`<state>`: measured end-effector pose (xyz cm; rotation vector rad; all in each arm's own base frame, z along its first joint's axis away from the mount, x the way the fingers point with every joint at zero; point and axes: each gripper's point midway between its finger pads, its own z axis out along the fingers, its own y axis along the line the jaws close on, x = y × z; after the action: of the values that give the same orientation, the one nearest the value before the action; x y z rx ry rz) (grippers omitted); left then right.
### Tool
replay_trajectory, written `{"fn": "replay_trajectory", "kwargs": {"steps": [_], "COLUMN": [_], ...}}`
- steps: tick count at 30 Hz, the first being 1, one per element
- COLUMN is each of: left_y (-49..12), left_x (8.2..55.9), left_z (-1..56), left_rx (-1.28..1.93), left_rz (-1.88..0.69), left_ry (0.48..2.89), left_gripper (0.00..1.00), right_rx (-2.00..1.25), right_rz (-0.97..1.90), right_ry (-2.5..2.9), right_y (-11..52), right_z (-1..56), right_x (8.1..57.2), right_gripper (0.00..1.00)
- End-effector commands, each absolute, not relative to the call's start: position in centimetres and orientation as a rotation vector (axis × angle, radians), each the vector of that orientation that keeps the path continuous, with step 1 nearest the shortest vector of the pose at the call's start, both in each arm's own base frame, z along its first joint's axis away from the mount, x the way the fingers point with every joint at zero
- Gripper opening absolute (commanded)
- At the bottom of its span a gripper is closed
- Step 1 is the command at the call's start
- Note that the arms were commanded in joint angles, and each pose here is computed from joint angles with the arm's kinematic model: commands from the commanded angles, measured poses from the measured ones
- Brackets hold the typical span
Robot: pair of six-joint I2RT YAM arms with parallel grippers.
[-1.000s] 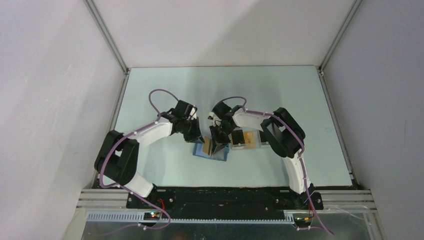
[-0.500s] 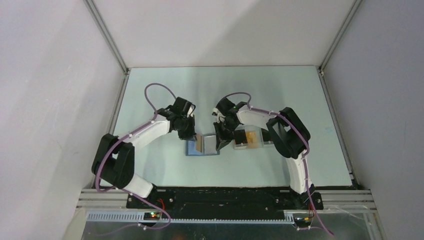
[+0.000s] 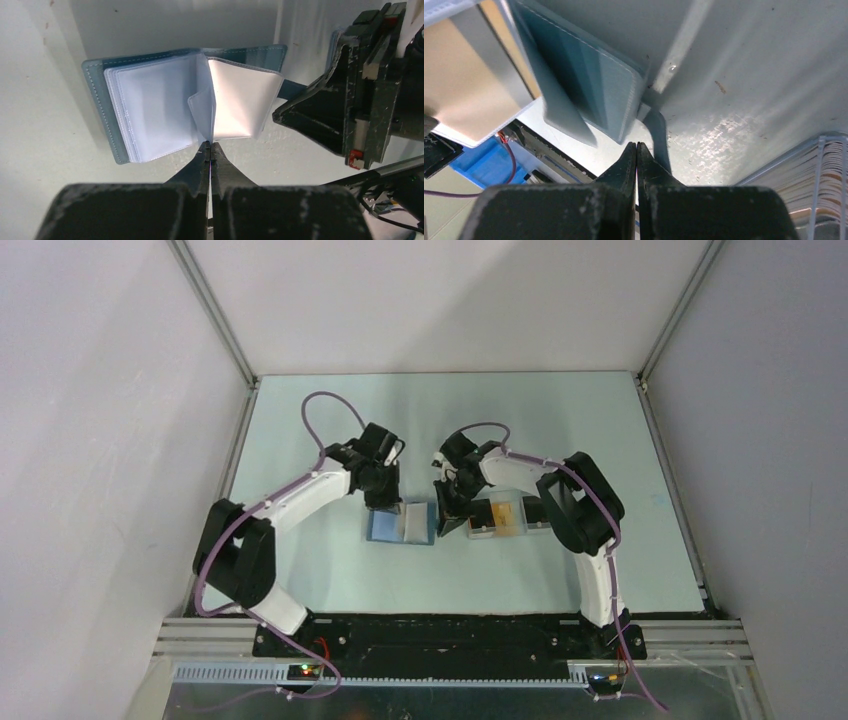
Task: Put the credit cards into the card holder
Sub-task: Turn over the card slot in the card holder.
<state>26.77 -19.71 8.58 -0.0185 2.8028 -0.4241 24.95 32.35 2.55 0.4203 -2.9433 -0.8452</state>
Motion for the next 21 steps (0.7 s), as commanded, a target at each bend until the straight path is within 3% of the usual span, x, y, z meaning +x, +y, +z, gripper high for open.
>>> {"fn": "replay_trajectory", "kwargs": {"steps": [1, 7, 14, 18, 20, 21], "left_y": [-20.5, -21.5, -23.0, -24.7, -25.9, -26.1], "left_x": [27.3, 27.6, 28.3, 28.4, 28.3, 28.3], "left_z": [8.4, 7.0, 7.2, 6.8, 6.7, 6.7], "left_rx": [-0.060, -0.088, -0.075, -0.083, -0.075, -0.073], "left_rz": [-0.360, -0.297, -0.223, -0.269, -0.322, -0.335], "left_ry": [2.812, 2.848, 2.856, 2.881, 2.905, 2.909], "left_gripper": [0.00, 0.00, 0.01, 0.22, 0.37, 0.51], "right_rx": [0.404, 0.370, 0.304, 0.298, 0.296, 0.295], "right_rz": [-0.984, -1.150, -1.133, -1.141, -1.142, -1.143], "right_ry": [-2.926, -2.855, -2.854, -2.862, -2.862, -2.864], "right_y": [32.9, 33.8, 33.2, 32.9, 32.8, 32.7], "right_z": [4.8, 6.5, 5.7, 5.9, 6.0, 6.0], "right_x": [25.3, 25.1, 25.4, 25.5, 25.5, 25.5], "right_gripper": [0.00, 0.00, 0.00, 0.00, 0.00, 0.00]}}
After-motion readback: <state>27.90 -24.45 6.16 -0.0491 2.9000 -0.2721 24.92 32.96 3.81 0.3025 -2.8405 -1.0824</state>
